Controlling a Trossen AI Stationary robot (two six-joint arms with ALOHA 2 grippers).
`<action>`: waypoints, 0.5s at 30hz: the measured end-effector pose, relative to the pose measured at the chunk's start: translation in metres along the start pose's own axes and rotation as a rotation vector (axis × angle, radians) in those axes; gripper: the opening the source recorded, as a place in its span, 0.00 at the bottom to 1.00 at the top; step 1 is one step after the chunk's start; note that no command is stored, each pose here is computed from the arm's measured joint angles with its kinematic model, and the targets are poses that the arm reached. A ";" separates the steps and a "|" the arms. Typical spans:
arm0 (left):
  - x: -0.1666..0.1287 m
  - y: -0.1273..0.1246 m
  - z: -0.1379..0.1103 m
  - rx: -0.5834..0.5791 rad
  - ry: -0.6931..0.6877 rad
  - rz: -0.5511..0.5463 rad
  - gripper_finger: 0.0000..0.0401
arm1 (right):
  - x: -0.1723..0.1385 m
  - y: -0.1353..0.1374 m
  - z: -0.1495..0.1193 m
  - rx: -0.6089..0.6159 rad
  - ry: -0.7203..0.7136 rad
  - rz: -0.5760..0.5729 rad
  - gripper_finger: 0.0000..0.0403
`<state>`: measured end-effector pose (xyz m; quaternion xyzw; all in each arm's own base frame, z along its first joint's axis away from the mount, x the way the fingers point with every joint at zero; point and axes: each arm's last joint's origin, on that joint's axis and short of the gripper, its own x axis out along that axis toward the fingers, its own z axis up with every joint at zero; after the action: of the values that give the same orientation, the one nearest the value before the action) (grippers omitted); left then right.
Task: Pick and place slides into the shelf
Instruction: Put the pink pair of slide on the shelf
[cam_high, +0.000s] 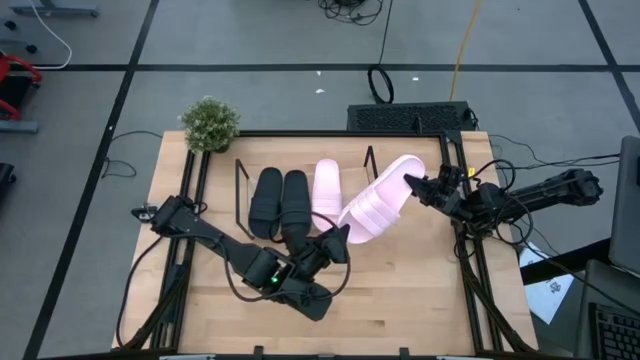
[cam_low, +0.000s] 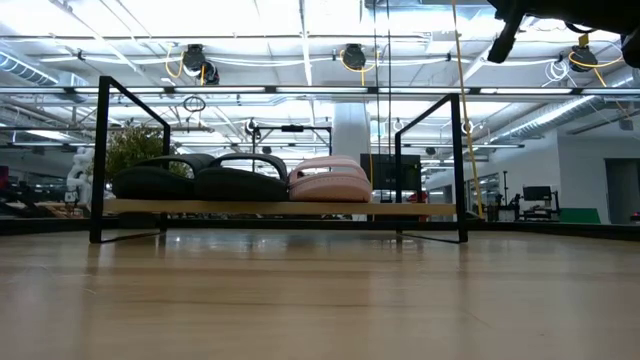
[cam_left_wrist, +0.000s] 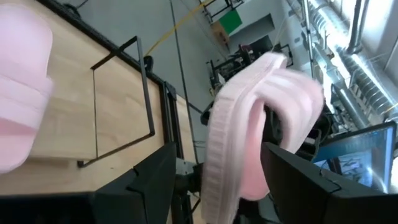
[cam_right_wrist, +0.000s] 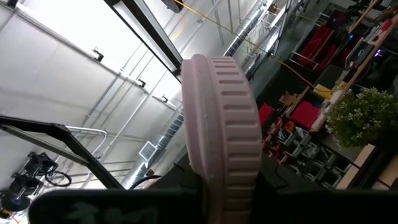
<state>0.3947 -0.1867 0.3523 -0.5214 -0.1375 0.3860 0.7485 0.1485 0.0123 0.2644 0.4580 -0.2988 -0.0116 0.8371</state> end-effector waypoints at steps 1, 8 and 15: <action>0.001 0.000 0.000 0.000 0.008 0.004 0.57 | 0.000 0.000 0.000 0.001 -0.001 0.000 0.13; 0.017 0.000 0.004 -0.006 0.047 0.037 0.57 | 0.000 -0.001 -0.001 -0.004 0.007 -0.007 0.13; 0.030 0.000 0.007 0.023 0.136 0.073 0.54 | 0.000 0.000 -0.001 -0.004 0.025 0.008 0.13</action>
<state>0.4104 -0.1608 0.3490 -0.5423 -0.0629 0.3784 0.7475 0.1492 0.0131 0.2636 0.4550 -0.2902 -0.0030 0.8419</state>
